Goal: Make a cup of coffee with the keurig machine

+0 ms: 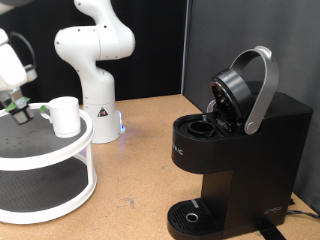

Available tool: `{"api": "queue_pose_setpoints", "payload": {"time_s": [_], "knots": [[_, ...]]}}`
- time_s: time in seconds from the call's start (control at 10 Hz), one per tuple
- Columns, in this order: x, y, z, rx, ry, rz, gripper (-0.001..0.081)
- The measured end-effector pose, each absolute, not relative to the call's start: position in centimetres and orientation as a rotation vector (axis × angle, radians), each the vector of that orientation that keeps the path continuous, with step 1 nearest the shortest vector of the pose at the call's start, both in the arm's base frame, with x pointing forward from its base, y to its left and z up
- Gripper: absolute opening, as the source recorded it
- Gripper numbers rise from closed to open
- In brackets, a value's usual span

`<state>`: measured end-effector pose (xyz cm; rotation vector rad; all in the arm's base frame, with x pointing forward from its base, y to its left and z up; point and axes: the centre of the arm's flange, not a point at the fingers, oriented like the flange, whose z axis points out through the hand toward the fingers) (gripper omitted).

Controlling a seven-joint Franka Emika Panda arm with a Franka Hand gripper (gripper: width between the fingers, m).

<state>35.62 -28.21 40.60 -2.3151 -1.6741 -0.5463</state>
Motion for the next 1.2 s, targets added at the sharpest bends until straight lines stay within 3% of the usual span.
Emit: {"api": "queue_pose_setpoints", "payload": {"time_s": [0.3, 0.8, 1.2], "knots": [[38.7, -25.6, 43.3, -2.372, -1.454, -0.662, 0.0467], [38.4, -24.2, 43.4, -2.237, -1.408, -0.54, 0.0467], [41.6, -20.6, 46.2, -2.171, -1.263, -0.598, 0.0467]]}}
